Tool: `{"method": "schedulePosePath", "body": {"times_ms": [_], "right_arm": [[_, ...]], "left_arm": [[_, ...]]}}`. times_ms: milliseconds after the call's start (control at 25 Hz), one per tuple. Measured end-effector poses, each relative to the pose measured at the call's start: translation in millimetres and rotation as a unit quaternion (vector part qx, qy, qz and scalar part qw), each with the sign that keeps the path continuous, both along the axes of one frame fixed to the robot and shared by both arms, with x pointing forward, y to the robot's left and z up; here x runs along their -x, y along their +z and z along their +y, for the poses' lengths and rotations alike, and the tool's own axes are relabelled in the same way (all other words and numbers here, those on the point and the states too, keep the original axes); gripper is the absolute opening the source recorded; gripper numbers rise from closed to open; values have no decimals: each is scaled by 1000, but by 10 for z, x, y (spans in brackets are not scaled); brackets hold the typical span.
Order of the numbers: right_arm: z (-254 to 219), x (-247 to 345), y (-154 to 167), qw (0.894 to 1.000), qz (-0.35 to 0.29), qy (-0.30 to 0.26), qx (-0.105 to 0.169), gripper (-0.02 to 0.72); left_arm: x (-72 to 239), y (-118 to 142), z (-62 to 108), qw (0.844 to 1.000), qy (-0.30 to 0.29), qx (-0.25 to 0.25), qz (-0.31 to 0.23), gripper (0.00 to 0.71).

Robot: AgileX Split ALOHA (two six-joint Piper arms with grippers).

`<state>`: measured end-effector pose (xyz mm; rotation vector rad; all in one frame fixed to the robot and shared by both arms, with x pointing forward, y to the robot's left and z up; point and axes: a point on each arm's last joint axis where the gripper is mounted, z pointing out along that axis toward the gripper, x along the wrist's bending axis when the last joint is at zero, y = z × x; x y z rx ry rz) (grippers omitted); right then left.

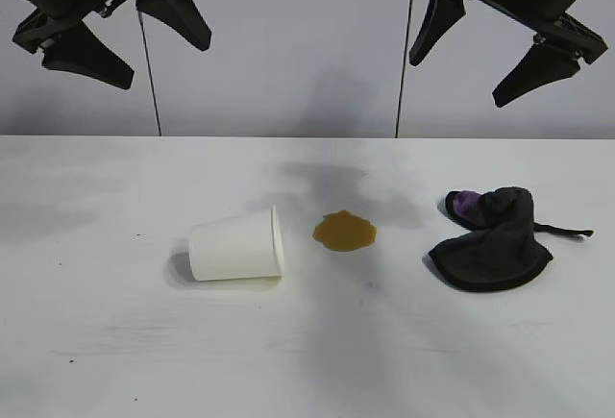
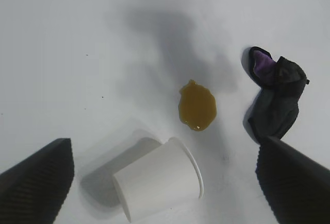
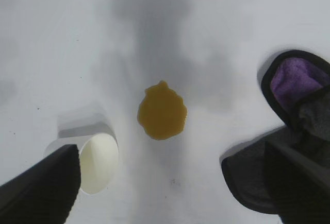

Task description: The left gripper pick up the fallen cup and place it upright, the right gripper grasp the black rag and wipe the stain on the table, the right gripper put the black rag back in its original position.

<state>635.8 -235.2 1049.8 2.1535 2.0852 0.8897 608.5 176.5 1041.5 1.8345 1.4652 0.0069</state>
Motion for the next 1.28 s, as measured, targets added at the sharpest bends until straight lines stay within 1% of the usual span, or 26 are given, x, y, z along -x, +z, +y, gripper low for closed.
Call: {"method": "schedulePosePath", "body": {"times_ms": [120,160,200,240,280,320,400,440,480,640,720,760,800,840,1040,1200,1280], "right_arm": [[0,0,0,1000,0,0,0,660],[0,0,0,1000,0,0,0,660],[0,0,0,1000,0,0,0,660],[0,0,0,1000,0,0,0,660],[0,0,0,1000,0,0,0,660],[0,0,0,1000,0,0,0,660],[0,0,0,1000,0,0,0,660],[0,0,0,1000,0,0,0,660],[0,1,0,1000,0,0,0,660],[0,1,0,1000,0,0,0,660],[0,1,0,1000,0,0,0,660],[0,1,0,1000,0,0,0,660],[0,1,0,1000,0,0,0,660],[0,1,0,1000,0,0,0,660],[0,1,-1,1000,1,0,0,660],[0,1,-1,1000,1,0,0,660],[0,1,-1,1000,1,0,0,660]], "left_arm": [[-10,19,-8,1000,3,7,-5,693],[-13,45,-10,1000,-12,-1,-13,693],[-4,74,-11,998,-46,-23,-25,693],[30,88,-27,993,-97,-50,-36,693],[78,95,-55,982,-159,-85,-47,693],[129,86,-77,968,-214,-119,-52,693],[260,28,-136,929,-320,-180,-49,693],[302,3,-151,911,-352,-208,-45,693],[328,-12,-181,897,-374,-231,-49,693],[360,-67,-333,861,-411,-285,-92,693],[390,-126,-422,836,-437,-308,-121,693],[410,-170,-448,827,-447,-315,-129,693],[429,-208,-481,823,-452,-318,-136,693],[447,-254,-496,821,-453,-319,-139,693],[427,-424,-499,825,-439,-323,-149,693],[342,-674,-545,827,-441,-324,-134,693],[309,-763,-570,827,-439,-325,-135,693]]}}
